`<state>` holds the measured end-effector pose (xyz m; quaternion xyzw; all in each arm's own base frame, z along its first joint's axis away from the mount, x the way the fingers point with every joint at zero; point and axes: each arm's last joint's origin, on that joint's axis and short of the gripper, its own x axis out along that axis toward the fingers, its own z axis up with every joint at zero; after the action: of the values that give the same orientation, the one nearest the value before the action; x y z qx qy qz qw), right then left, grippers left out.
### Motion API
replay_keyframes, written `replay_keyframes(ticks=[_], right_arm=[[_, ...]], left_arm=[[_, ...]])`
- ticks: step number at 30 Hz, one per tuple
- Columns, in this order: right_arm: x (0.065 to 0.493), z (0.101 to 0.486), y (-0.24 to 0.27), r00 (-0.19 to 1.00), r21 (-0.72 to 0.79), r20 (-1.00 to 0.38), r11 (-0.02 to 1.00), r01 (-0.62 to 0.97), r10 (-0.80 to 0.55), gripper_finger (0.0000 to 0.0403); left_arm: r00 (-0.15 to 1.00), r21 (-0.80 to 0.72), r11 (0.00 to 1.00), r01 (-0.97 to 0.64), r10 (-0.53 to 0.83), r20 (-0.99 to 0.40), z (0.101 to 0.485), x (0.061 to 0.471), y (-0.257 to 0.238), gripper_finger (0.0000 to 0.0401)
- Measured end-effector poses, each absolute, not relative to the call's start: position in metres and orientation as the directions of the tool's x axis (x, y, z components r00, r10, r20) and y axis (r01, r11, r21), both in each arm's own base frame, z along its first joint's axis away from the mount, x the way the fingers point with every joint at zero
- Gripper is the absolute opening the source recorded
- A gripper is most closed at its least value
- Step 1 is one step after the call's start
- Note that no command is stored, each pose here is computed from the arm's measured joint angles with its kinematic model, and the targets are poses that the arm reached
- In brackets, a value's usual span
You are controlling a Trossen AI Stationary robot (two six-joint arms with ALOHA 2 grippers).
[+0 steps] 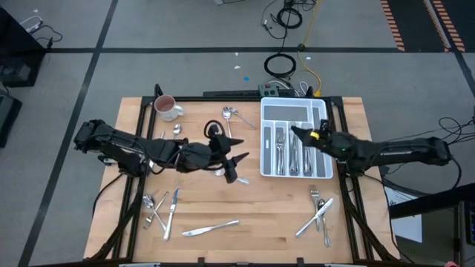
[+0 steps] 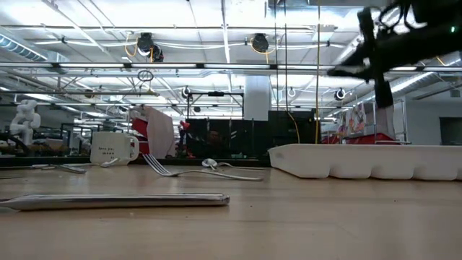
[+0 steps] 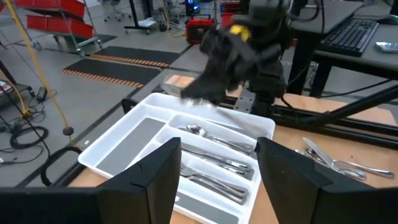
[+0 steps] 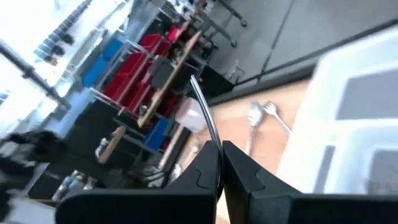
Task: Sort silverware
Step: Put the silver fork into the silverware tray
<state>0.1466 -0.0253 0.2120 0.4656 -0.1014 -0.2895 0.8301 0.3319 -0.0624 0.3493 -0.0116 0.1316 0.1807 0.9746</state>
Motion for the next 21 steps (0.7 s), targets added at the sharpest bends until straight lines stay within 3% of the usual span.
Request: replay_keyframes(ticks=[6, 21], right_arm=[[0.148, 0.172, -0.028, 0.777, 0.833, -0.229, 0.295, 0.469, -0.587, 0.0], [0.168, 0.146, -0.037, 0.736, 0.8, -0.317, 0.249, 0.546, -0.598, 0.0]], left_arm=[[0.894, -0.007, 0.925, -0.381, 0.366, -0.26, 0.349, 0.333, -0.058, 0.0216], [0.878, -0.023, 0.906, -0.423, 0.403, -0.258, 0.35, 0.334, -0.045, 0.0216]])
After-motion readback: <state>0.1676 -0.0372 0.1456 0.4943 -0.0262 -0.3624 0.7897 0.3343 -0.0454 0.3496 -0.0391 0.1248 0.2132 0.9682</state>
